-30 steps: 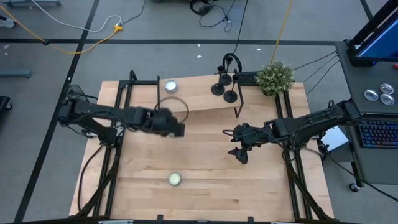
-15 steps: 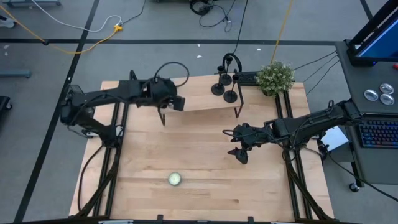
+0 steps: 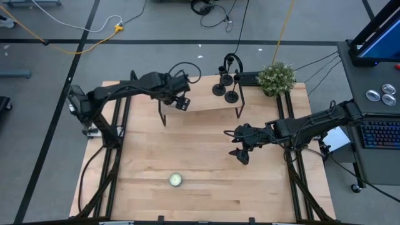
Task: Pick & Place candle stick holders
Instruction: Put the purple candle on the shelf, then put the blue candle on the shelf
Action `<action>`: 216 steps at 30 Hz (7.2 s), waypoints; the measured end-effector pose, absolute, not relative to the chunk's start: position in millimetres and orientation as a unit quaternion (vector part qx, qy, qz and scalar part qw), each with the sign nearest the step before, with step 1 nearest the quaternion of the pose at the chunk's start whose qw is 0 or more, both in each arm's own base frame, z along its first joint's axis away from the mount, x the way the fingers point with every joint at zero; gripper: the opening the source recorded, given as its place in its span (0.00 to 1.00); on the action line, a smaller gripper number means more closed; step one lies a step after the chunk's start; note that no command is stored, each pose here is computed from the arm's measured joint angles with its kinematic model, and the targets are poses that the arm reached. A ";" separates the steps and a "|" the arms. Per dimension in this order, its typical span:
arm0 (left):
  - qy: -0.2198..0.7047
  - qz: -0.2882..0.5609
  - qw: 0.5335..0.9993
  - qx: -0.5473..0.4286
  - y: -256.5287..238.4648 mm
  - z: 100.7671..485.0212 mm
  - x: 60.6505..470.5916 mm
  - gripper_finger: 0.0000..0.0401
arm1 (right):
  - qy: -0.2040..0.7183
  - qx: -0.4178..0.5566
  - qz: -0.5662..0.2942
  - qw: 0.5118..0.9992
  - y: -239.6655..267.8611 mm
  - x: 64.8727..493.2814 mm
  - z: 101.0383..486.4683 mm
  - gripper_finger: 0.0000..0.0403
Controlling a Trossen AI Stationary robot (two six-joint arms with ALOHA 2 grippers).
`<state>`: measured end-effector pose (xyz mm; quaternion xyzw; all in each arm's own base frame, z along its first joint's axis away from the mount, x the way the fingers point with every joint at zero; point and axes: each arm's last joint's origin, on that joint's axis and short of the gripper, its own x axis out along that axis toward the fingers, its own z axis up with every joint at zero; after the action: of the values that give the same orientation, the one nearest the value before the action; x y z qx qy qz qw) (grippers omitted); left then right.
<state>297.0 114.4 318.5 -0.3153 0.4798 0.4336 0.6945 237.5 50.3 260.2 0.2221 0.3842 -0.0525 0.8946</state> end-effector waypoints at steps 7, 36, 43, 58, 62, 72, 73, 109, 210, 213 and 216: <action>0.517 0.440 0.668 -0.305 128.1 295.3 306.6 0.77 | 0.384 0.225 -0.054 0.894 50.3 237.5 260.2 0.73; 0.536 0.439 0.661 -0.289 138.0 294.6 299.7 0.92 | 0.384 0.226 -0.054 0.894 50.3 237.5 260.2 0.73; 0.511 0.444 0.674 -0.296 140.8 310.2 287.8 0.91 | 0.385 0.226 -0.053 0.893 50.3 237.5 260.1 0.73; 0.386 0.295 0.795 -0.363 86.6 385.0 255.7 0.91 | 0.385 0.225 -0.053 0.894 50.4 237.4 260.1 0.73; 0.391 0.246 0.807 -0.368 49.5 392.9 255.4 0.91 | 0.385 0.219 -0.050 0.895 50.3 237.4 260.1 0.73; 0.439 0.171 0.786 -0.400 -40.7 387.5 260.6 0.91 | 0.386 0.199 -0.042 0.900 50.4 237.4 260.1 0.73; 0.446 0.173 0.781 -0.403 -48.7 384.5 260.4 0.91 | 0.386 0.200 -0.042 0.900 50.3 237.4 260.1 0.73; 0.602 0.259 0.664 -0.359 -172.8 229.7 322.2 0.91 | 0.390 0.201 -0.044 0.898 50.2 236.8 259.5 0.73; 0.647 0.280 0.594 -0.387 -145.4 140.8 331.8 0.71 | 0.392 0.198 -0.045 0.897 50.1 236.4 259.1 0.73; 0.647 0.280 0.594 -0.388 -145.5 140.8 332.0 0.71 | 0.392 0.198 -0.045 0.897 50.1 236.4 259.1 0.73; 0.647 0.278 0.595 -0.387 -145.5 140.8 332.1 0.72 | 0.392 0.198 -0.045 0.897 50.1 236.4 259.1 0.73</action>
<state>332.1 -145.5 140.8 -0.3868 0.6474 0.2781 0.5949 236.4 50.1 259.1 0.1982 0.3922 -0.0452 0.8971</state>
